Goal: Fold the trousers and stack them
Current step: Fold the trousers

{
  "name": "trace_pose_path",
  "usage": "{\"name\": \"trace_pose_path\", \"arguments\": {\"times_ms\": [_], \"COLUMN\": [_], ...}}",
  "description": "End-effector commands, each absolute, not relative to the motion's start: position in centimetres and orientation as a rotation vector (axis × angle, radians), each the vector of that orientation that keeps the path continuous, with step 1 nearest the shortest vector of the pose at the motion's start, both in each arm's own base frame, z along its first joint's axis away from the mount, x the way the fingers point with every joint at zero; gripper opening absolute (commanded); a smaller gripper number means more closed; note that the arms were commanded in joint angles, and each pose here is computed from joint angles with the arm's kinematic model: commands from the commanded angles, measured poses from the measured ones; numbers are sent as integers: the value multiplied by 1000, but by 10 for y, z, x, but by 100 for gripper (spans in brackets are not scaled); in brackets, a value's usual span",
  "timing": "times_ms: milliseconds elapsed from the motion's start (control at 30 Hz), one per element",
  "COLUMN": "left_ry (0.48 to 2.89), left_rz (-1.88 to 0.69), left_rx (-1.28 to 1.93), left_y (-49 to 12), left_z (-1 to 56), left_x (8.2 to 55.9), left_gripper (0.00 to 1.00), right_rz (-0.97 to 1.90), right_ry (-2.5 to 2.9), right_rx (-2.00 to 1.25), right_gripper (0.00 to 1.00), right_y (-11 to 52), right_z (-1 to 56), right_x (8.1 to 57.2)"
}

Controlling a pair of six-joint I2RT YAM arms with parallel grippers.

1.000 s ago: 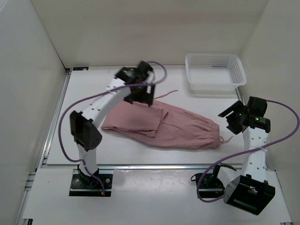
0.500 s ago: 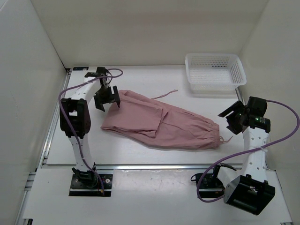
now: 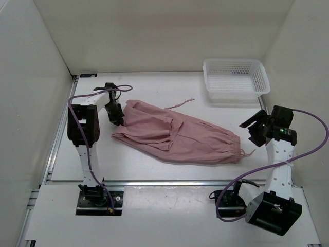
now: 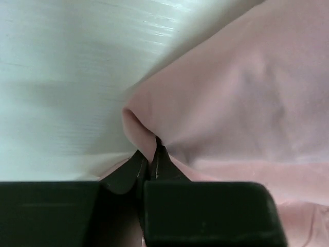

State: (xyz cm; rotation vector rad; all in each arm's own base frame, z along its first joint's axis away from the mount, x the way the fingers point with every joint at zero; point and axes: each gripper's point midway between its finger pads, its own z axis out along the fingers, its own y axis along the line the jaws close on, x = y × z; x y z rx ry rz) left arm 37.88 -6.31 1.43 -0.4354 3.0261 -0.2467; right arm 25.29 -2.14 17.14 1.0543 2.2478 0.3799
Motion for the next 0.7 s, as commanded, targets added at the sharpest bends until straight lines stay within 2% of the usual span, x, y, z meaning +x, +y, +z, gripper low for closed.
{"name": "trace_pose_path", "arguments": {"times_ms": [0, 133, 333, 467, 667], "left_ry": [2931, 2743, 2493, 2447, 2433], "left_rz": [-207, -9, 147, 135, -14], "left_rx": [-503, -676, -697, -601, -436], "left_y": [-45, 12, 49, 26, -72], "left_z": [39, 98, 213, 254, 269], "left_x": [390, 398, 406, 407, 395], "left_gripper": [10, 10, 10, 10, 10], "right_rz": [405, 405, 417, 418, 475], "right_ry": [2231, 2231, 2241, 2234, 2236], "right_rx": [1022, 1022, 1023, 1019, 1025], "right_gripper": [76, 76, 76, 76, 76], "right_y": [-19, -18, -16, -16, -9], "right_z": [178, 180, 177, 176, 172], "right_x": [259, 258, 257, 257, 258]}}
